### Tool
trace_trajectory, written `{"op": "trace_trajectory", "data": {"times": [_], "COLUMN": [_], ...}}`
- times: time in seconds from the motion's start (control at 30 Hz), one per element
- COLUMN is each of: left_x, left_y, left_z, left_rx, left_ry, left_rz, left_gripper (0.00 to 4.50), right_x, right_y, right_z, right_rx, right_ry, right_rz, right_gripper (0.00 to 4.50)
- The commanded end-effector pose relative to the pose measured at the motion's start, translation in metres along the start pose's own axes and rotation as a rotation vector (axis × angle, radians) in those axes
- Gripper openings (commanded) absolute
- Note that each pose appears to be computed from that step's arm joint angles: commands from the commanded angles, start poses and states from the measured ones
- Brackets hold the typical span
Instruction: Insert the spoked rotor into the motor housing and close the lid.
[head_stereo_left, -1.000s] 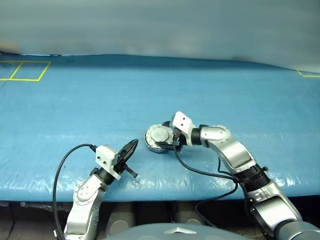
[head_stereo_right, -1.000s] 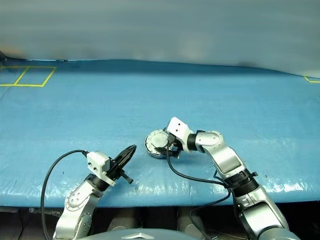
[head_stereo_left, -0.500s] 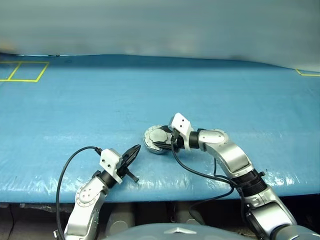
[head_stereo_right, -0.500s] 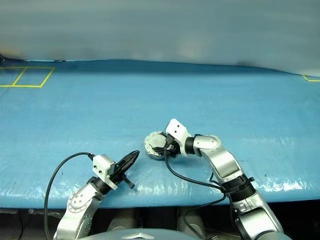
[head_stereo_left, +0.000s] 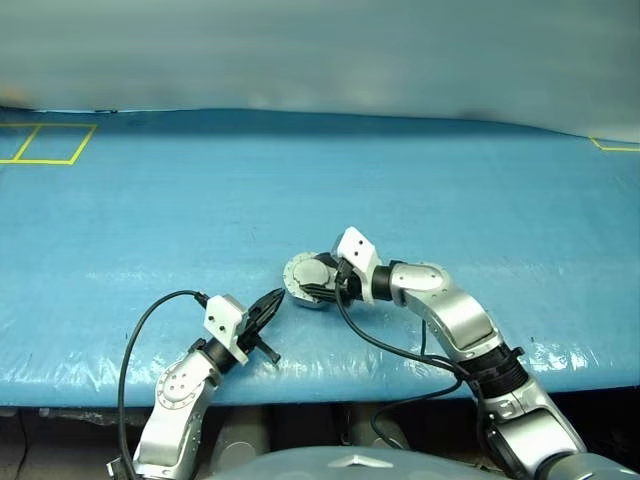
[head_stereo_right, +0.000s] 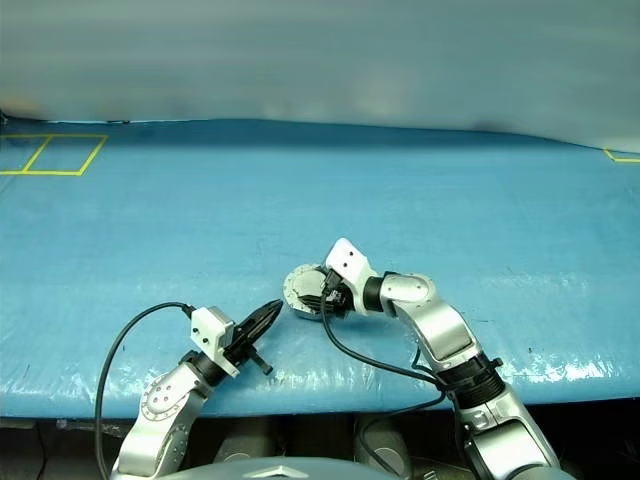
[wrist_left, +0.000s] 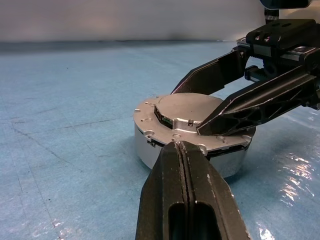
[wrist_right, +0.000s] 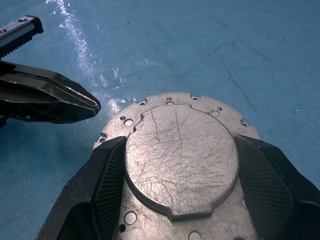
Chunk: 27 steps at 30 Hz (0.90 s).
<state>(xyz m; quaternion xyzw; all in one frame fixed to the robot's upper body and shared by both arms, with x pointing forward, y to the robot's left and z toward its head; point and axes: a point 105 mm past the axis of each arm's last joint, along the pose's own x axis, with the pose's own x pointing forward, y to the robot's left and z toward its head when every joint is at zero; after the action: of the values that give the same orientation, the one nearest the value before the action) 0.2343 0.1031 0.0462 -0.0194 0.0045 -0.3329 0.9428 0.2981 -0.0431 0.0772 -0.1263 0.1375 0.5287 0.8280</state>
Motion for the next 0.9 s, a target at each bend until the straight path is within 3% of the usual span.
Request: {"op": "trace_trajectory", "data": {"times": [0.03,0.6,0.9], "left_x": [0.002,0.001,0.001], "left_y": [-0.003,-0.008,-0.007], "left_z": [0.007,0.006,0.006], "left_rx": [0.001,-0.031,-0.037], "left_ry": [-0.034,-0.016,-0.014], "left_rz": [-0.013,-0.064,-0.068], "left_gripper": [0.00,0.00,0.00], "right_x": [0.000,0.000,0.001], "right_y": [-0.001,-0.016,-0.020], "right_z": [0.004,-0.012,-0.004], "right_rx": [-0.042,-0.066,-0.073], "right_ry": [-0.021,0.058,0.031], "right_rz": [-0.002,0.037,0.074], "right_gripper": [3.03,3.03,3.03]}}
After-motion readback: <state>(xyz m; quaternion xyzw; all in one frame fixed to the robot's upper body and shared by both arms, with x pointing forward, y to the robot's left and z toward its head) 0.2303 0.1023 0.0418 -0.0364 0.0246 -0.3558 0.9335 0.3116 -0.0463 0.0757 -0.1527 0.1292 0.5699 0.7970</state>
